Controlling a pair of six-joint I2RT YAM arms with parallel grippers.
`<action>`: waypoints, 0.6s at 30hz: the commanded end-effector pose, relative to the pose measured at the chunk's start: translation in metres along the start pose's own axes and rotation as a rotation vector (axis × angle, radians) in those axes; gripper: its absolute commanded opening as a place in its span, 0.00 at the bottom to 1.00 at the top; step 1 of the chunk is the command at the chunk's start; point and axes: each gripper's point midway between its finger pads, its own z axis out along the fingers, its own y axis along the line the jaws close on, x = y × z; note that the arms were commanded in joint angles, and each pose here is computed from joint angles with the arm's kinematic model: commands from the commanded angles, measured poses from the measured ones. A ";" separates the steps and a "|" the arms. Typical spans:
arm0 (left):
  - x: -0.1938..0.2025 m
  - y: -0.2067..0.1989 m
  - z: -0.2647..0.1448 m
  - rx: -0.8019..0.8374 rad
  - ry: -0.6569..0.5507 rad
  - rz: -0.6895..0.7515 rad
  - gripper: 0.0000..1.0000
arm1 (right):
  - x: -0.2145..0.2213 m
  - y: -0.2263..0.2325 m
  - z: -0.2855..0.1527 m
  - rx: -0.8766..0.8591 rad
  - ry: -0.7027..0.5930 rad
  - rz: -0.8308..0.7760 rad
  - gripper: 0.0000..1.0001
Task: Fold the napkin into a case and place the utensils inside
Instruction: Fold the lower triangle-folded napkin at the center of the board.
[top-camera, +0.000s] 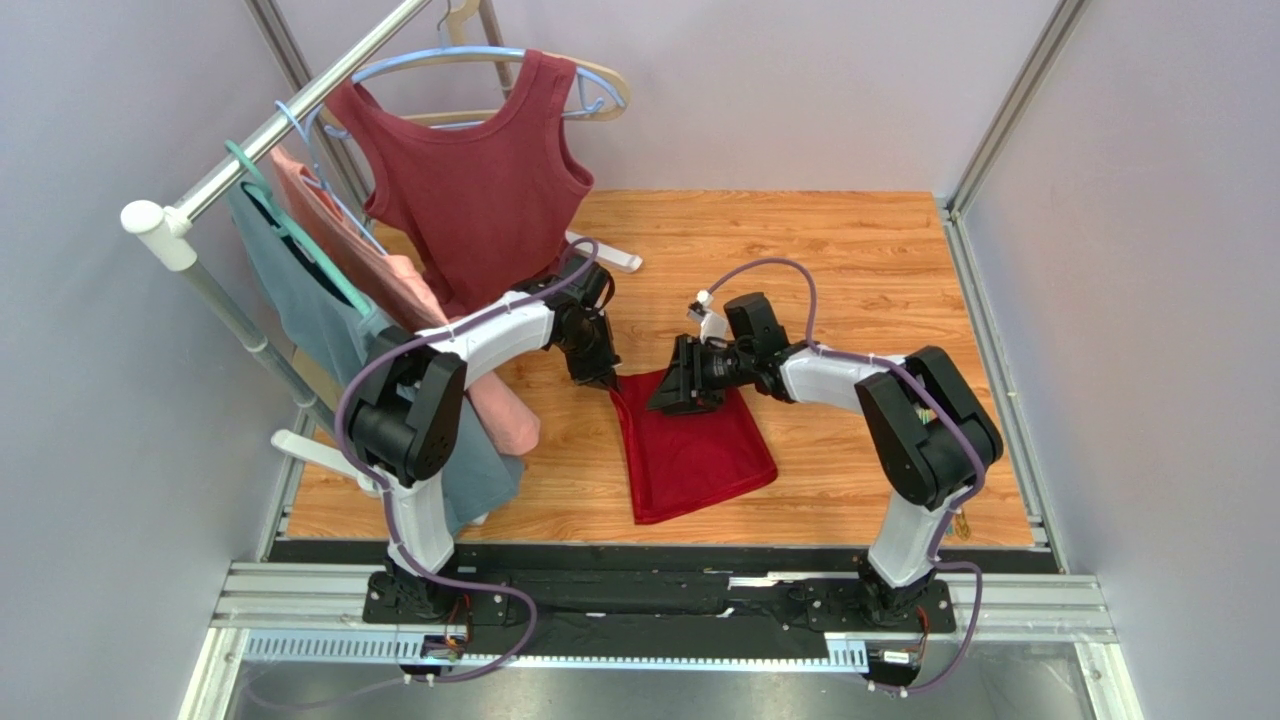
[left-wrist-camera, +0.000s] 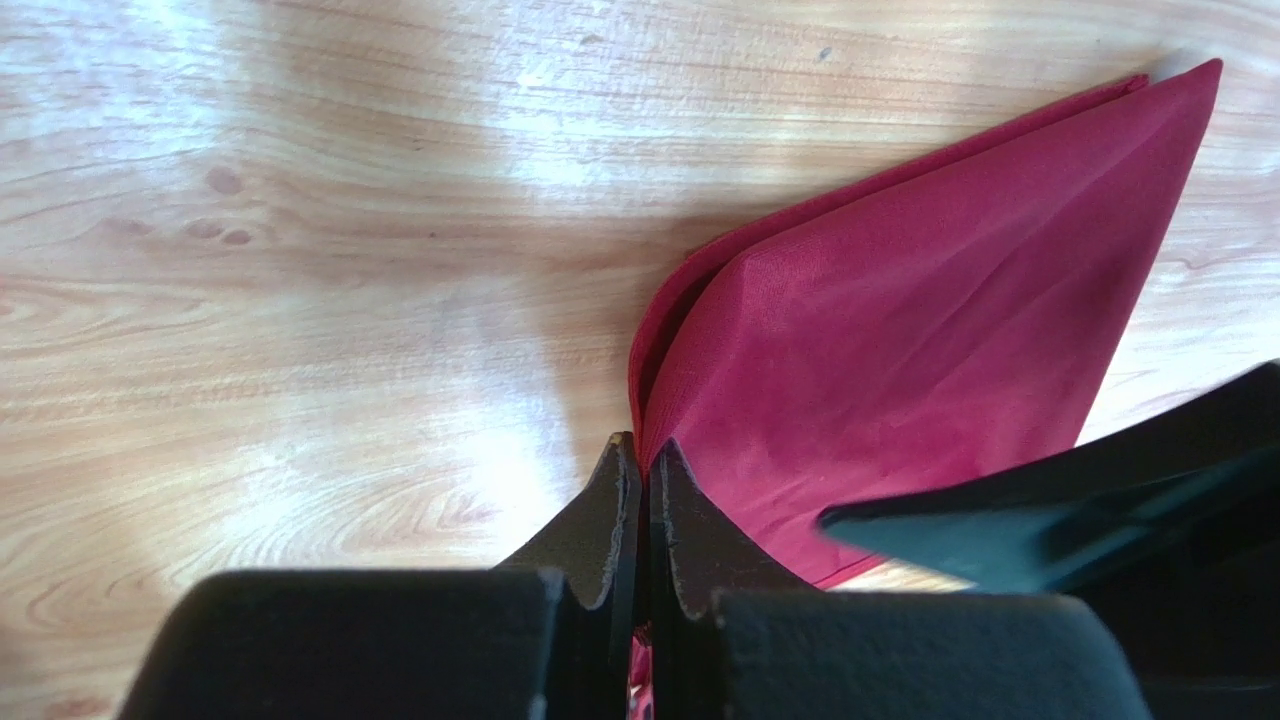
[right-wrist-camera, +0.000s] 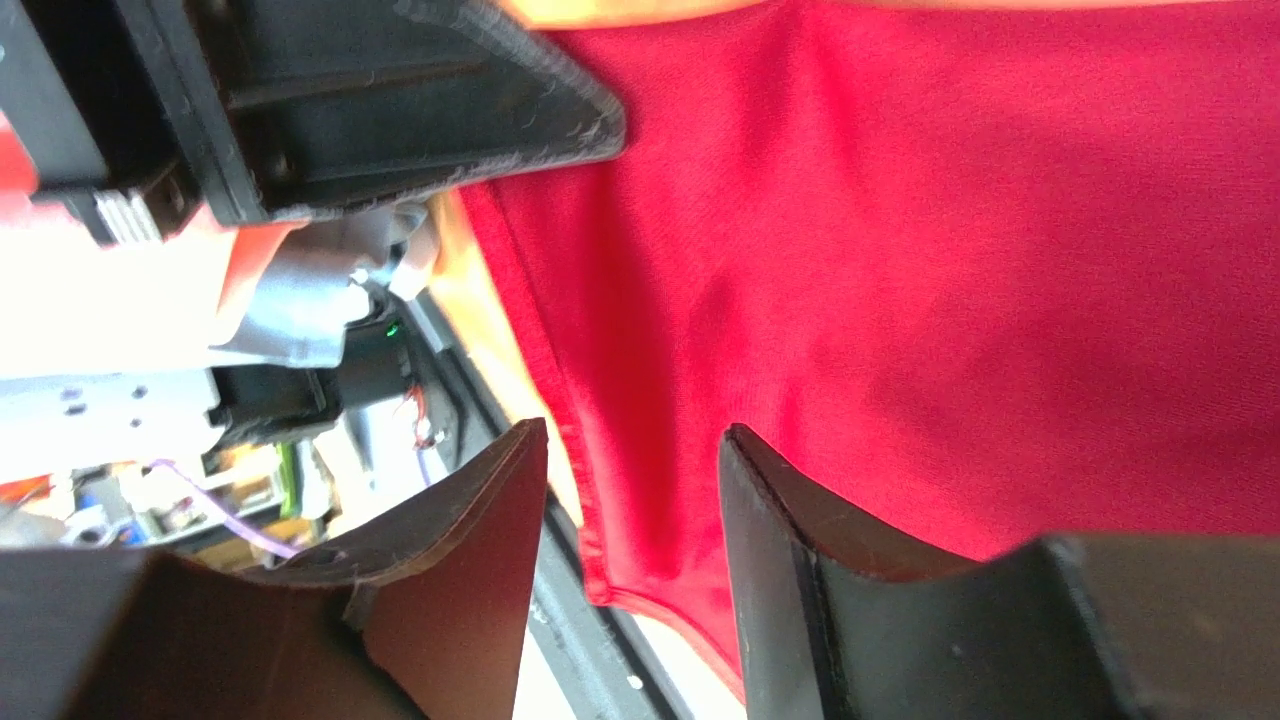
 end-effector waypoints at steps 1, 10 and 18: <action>-0.005 -0.002 -0.006 -0.030 -0.009 0.026 0.00 | -0.017 -0.021 -0.007 0.135 -0.036 -0.032 0.45; -0.006 -0.008 -0.003 -0.043 -0.022 0.016 0.00 | -0.048 -0.029 0.014 0.180 -0.068 -0.073 0.00; -0.011 -0.017 -0.003 -0.040 -0.040 -0.007 0.00 | -0.047 -0.048 0.040 0.190 -0.029 -0.045 0.00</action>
